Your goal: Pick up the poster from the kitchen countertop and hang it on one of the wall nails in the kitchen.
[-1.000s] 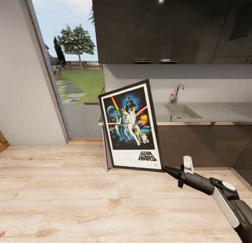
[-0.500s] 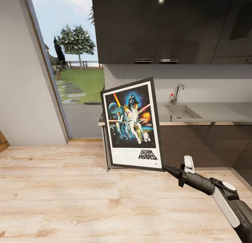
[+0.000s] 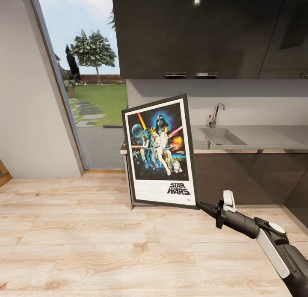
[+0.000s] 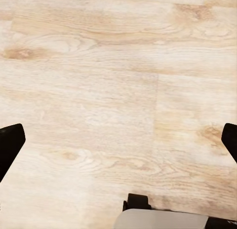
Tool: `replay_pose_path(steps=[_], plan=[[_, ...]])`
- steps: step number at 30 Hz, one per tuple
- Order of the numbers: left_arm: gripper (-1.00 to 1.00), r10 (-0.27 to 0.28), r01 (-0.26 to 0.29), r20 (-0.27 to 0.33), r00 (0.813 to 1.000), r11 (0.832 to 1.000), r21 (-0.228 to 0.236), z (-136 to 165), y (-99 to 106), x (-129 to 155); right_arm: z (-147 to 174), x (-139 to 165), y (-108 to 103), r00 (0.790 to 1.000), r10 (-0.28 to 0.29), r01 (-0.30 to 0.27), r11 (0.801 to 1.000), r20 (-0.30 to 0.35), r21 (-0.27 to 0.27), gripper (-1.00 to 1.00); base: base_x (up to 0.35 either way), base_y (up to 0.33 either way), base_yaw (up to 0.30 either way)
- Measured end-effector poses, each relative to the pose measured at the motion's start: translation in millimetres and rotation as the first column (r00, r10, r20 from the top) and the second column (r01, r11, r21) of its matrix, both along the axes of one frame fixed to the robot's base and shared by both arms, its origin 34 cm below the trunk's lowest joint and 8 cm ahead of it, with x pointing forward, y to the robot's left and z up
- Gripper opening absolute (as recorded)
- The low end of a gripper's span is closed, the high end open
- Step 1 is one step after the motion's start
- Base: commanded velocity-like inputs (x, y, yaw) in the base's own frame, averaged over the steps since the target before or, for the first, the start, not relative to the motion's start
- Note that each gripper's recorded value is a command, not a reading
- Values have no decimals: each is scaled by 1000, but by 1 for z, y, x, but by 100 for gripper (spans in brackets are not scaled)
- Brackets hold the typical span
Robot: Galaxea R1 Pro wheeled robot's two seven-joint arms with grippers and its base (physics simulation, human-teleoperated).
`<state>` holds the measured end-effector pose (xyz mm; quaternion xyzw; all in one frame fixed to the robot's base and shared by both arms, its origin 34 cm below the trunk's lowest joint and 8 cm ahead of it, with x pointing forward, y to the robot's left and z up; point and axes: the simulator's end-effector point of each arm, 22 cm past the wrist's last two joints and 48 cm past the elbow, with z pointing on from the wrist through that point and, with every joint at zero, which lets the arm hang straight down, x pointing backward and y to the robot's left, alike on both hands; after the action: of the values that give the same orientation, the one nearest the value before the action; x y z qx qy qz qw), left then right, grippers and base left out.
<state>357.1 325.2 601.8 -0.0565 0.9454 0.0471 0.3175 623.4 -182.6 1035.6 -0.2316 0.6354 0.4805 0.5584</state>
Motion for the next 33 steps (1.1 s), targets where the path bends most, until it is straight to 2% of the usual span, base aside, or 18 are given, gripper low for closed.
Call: replay_pose_path(steps=[8, 18, 23, 24, 27, 31, 33], plan=[[100, 0, 0, 0, 1000, 1000, 0, 10, 0, -2, -5, 1, -2, 999, -16, 16, 1000, -39, 7, -100, 0, 0, 0], [100, 0, 0, -1, 1000, 1000, 0, 22, 0, -4, 4, 0, 0, 999, -21, 21, 1000, -47, 14, -100, 0, 0, 0], [100, -2, 2, -2, 1000, 1000, 0, 27, 0, -5, 8, 2, -1, 998, -36, 36, 999, -50, 10, -100, 0, 0, 0], [100, -2, 2, -2, 1000, 1000, -1, 28, -1, -5, 7, 7, -5, 996, -66, 66, 998, -55, -1, -100, 0, 0, 0], [100, -3, 3, -3, 1000, 1000, -2, 32, -2, -6, 10, 9, -6, 995, -79, 79, 997, -57, -5, -100, 0, 0, 0], [100, -10, 10, 47, 999, 1000, 1, 50, -2, 19, 14, 9, -6, 995, -84, 84, 996, -56, -6, -100, 0, 0, 0], [100, -11, 11, 53, 999, 1000, -1, 69, -1, 47, 17, 9, -6, 995, -85, 85, 996, -55, -7, -100, 0, 0, 0]])
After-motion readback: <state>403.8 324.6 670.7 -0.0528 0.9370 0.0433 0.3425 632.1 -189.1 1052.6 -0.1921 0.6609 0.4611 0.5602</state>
